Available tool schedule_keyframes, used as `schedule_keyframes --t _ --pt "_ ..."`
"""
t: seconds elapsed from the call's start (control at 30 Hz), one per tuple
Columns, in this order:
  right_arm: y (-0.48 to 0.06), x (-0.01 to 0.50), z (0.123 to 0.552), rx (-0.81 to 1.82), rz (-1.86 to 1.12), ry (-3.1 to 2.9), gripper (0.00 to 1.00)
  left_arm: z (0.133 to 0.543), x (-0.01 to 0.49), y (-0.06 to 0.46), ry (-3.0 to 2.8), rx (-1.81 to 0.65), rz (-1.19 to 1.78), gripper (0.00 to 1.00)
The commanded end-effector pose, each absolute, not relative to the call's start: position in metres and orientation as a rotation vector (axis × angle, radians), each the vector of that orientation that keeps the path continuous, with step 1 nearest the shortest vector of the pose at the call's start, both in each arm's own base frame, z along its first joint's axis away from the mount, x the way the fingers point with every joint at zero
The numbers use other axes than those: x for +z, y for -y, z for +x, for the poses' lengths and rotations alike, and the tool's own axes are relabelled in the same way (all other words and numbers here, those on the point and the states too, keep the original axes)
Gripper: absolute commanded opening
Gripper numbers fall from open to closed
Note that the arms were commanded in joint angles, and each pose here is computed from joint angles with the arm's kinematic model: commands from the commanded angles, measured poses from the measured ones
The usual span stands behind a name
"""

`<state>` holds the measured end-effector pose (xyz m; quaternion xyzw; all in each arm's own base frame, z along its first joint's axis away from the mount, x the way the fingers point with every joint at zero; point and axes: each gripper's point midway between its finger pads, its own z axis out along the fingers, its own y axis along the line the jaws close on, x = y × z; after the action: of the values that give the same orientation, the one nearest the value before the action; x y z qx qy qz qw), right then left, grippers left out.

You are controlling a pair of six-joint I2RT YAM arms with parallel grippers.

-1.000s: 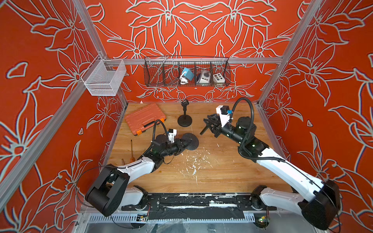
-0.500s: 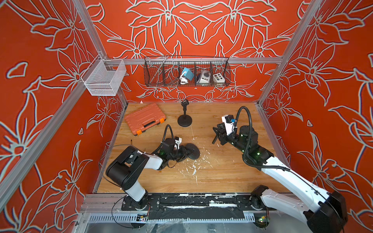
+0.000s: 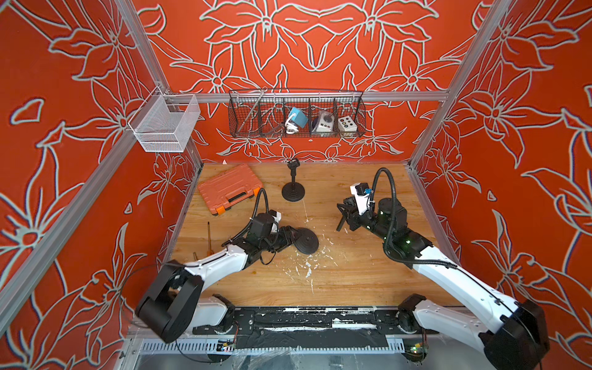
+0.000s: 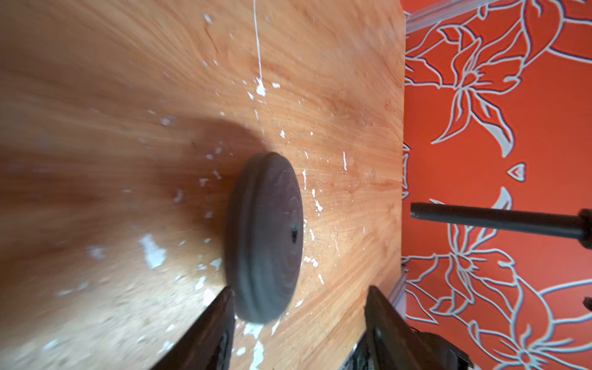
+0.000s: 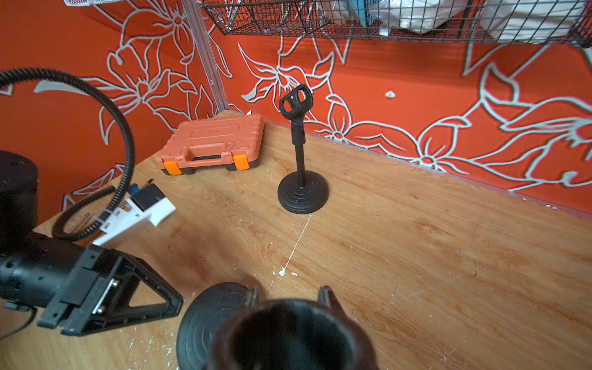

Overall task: Assemble a microphone stand
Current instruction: Place the microphone stand base at the center of the board.

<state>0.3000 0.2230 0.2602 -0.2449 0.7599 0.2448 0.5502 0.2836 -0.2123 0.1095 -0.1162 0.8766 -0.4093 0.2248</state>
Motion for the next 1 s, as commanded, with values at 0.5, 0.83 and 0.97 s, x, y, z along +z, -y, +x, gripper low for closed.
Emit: schedule_keyframes --t 0.5,0.83,0.97 --pt "-0.298 0.280 0.251 0.982 -1.146 -1.482 0.00 0.250 0.178 0.213 -1.792 -0.806 0.629 0.54" --pt "-0.311 0.282 0.240 1.047 -1.308 -1.354 0.00 0.248 0.188 0.253 -1.598 -0.771 0.922 0.55" --pt "-0.316 0.280 0.238 1.078 -1.339 -1.329 0.00 0.257 0.188 0.264 -1.584 -0.792 0.911 0.57"
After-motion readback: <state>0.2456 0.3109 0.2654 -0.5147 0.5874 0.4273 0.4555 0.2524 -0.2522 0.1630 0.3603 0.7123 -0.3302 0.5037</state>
